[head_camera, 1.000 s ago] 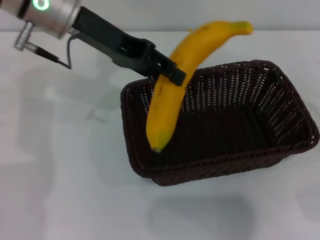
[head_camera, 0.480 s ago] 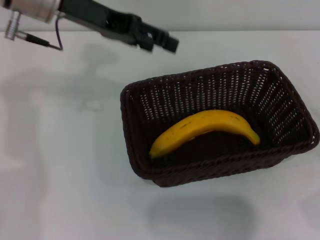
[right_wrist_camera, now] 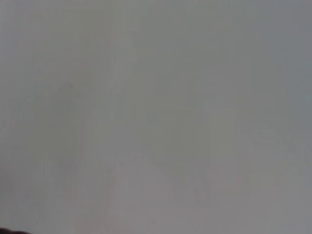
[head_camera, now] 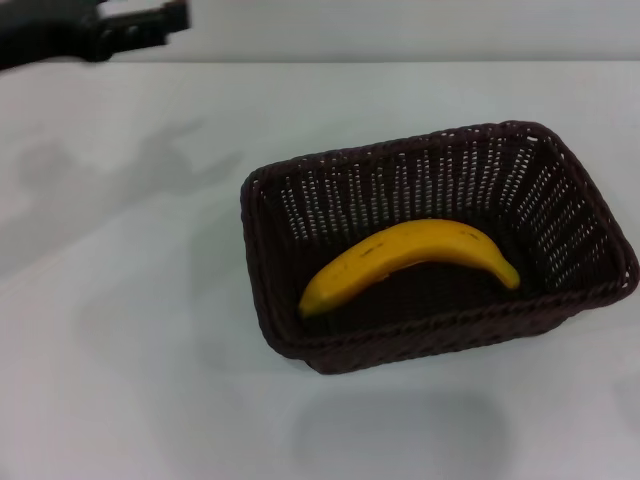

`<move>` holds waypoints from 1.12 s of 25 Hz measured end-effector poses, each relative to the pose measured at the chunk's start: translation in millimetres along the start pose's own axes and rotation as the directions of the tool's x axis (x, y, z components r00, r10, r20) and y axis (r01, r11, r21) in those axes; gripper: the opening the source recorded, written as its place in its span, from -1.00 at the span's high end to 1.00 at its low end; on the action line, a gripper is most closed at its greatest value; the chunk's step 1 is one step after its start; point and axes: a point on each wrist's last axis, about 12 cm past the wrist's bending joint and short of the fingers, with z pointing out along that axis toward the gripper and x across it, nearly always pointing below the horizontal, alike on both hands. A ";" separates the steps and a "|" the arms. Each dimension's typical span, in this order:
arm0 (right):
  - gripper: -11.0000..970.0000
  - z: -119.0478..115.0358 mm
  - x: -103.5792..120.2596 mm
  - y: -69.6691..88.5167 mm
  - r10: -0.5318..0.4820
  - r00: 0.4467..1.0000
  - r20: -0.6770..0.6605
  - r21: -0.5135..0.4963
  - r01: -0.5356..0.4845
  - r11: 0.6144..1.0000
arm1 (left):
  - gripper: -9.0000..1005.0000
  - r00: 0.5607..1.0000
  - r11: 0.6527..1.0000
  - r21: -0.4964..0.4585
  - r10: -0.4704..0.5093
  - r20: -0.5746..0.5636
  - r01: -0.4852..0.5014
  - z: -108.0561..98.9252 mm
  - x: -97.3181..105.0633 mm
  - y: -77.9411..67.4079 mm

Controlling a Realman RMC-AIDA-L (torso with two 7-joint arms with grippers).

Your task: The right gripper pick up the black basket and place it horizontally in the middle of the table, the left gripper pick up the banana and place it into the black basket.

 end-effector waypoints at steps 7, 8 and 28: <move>-0.73 2.0 1.0 -10.1 0.080 0.997 -0.006 0.079 -0.080 0.994 | -0.75 0.958 0.965 -0.248 0.148 0.246 -0.086 -62.1 77.4 -8.9; -0.77 2.4 1.6 -11.3 0.088 0.996 -0.010 0.090 -0.087 0.992 | -0.75 0.941 0.952 -0.300 0.160 0.298 -0.067 -69.7 92.9 -10.1; -0.80 -4.0 7.1 6.9 0.056 0.996 0.071 0.232 -0.071 0.970 | -0.75 0.836 0.731 -0.682 0.352 0.420 0.035 -99.9 195.4 -76.0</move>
